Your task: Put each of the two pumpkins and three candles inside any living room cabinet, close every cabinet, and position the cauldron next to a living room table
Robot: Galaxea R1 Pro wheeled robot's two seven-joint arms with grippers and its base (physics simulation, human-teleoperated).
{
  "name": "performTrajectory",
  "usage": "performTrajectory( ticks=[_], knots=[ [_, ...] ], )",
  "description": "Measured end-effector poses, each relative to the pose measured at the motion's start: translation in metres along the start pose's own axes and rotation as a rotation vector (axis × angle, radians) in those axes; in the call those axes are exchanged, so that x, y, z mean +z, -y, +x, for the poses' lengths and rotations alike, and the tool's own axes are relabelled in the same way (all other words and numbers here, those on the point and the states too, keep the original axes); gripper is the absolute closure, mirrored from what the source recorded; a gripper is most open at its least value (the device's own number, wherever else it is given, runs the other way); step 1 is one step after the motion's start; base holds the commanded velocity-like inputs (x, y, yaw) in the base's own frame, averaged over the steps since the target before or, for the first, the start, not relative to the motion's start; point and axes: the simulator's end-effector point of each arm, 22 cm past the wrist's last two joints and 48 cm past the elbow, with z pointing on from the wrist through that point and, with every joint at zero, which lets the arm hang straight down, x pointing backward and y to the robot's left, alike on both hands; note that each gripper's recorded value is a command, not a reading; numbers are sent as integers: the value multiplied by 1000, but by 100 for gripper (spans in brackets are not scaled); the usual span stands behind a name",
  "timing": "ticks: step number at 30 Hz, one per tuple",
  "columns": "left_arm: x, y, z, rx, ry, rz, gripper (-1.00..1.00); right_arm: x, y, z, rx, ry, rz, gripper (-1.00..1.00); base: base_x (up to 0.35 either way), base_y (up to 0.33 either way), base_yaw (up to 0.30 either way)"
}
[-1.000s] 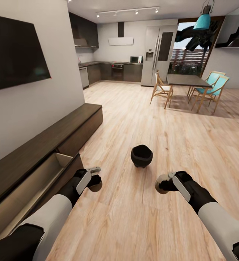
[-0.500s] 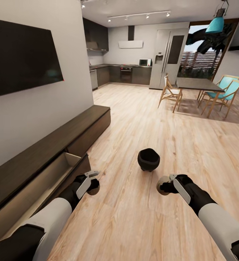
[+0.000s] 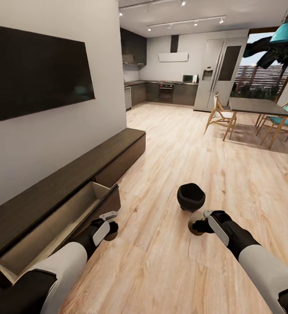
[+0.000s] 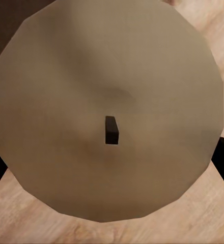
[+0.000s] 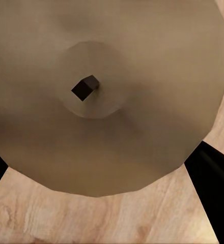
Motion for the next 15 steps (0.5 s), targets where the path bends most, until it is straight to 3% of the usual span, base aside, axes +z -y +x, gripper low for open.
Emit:
performTrajectory(
  ticks=[3,10,15],
  knots=[
    [-1,-1,2,0,-3,-2,100,-2,0,-1,0,3,0,100,0,0,209],
    [3,-13,-1,-32,59,-29,100,-5,0,-4,-1,11,0,100,0,0,211],
    [1,-13,-4,-37,71,-29,100,-8,0,-6,0,17,-1,100,0,0,215]
  ],
)
